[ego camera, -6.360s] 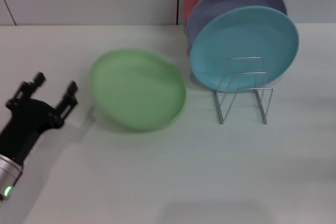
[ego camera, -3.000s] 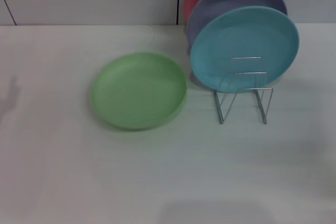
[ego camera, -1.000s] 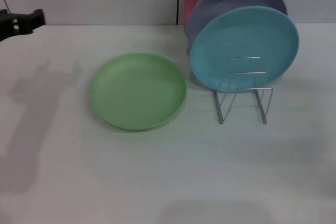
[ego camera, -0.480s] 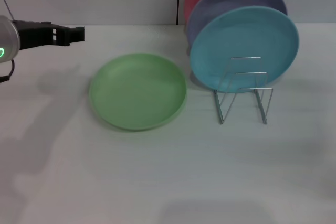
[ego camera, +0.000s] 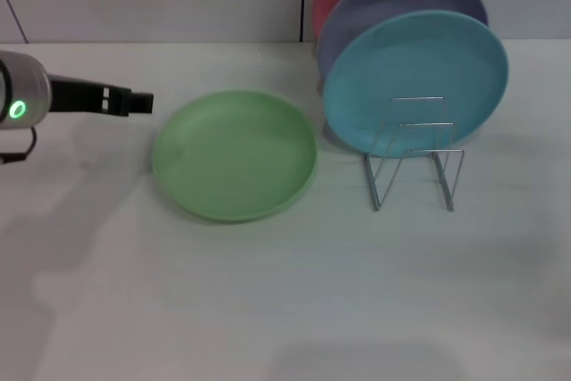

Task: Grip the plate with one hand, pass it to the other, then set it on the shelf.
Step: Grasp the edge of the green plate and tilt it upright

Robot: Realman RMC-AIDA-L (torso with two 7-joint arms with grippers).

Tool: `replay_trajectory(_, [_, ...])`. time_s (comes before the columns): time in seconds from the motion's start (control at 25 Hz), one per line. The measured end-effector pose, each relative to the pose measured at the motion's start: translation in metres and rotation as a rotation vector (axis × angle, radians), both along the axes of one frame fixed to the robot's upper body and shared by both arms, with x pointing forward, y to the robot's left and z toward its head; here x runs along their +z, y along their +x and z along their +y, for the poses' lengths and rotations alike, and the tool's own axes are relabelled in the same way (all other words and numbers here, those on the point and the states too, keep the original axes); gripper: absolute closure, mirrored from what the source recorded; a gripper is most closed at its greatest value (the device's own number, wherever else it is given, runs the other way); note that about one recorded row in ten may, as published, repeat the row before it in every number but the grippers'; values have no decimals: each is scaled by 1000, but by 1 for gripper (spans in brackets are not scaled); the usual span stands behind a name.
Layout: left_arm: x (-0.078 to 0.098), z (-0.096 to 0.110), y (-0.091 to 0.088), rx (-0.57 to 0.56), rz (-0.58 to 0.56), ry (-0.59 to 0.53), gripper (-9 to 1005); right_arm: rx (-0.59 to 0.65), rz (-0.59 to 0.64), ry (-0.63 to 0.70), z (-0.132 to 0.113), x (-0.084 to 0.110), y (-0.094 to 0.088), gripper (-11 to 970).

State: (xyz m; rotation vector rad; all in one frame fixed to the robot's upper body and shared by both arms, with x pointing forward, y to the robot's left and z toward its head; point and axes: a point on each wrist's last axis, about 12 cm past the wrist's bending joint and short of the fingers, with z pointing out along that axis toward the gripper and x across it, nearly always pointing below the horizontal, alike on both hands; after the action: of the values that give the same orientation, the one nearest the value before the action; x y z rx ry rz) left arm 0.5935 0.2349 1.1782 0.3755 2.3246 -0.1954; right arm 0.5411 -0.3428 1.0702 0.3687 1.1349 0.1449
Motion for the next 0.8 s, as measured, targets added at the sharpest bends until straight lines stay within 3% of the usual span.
replay_trajectory(0.36, [-22,-8,16,33,133,-28,259,-13,6,-7,-4,-3,-6,468])
replay_trajectory(0.8, [-36,-9,25,113,187,-80,259,-10,-22,-36,-8,7,3,467])
